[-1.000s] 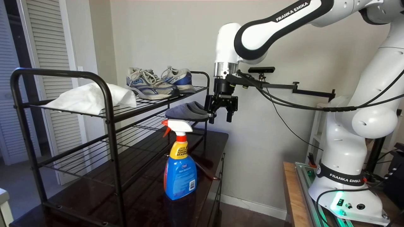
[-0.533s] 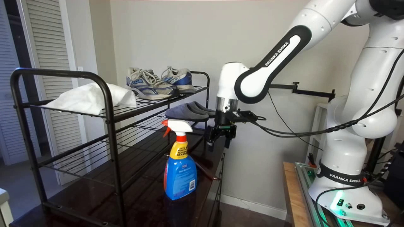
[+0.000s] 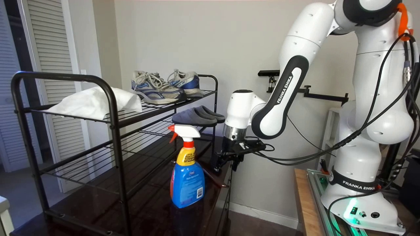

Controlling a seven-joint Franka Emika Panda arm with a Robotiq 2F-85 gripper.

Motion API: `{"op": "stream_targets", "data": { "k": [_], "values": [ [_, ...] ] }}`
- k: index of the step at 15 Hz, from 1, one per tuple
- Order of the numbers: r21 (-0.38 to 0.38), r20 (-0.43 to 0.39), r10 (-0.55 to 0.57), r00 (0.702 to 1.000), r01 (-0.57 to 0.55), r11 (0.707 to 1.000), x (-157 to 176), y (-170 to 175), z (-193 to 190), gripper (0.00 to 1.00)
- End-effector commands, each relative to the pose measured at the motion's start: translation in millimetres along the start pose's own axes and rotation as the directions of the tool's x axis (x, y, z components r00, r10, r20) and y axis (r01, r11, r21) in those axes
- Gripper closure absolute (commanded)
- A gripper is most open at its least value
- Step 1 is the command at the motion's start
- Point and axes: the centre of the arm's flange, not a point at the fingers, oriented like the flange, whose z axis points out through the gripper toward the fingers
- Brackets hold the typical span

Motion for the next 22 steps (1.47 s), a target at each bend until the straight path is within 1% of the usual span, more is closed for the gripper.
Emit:
{"op": "stream_targets", "data": {
  "k": [1, 2, 3, 8, 13, 15, 20, 21, 22],
  "values": [
    [-0.034, -0.081, 0.025, 0.996, -0.028, 0.999, 1, -18, 13, 0.0],
    [-0.045, -0.09, 0.038, 0.995, -0.043, 0.998, 2, -21, 9, 0.0],
    [-0.026, -0.055, 0.017, 0.998, -0.018, 1.0, 5, -4, 0, 0.0],
    [-0.025, -0.061, 0.02, 0.998, -0.022, 0.999, 6, -5, -1, 0.0],
    [0.003, -0.091, -0.029, 0.995, 0.029, 1.0, 8, -24, 5, 0.0],
    [0.008, -0.089, -0.049, 0.995, 0.05, 0.999, 10, -31, 7, 0.0],
    [-0.015, -0.098, -0.103, 0.99, 0.102, 0.995, 17, -50, 23, 0.0],
    [-0.018, -0.098, -0.111, 0.989, 0.11, 0.994, 18, -53, 26, 0.02],
    [-0.021, -0.094, -0.119, 0.988, 0.117, 0.993, 19, -55, 29, 0.13]
  ]
}}
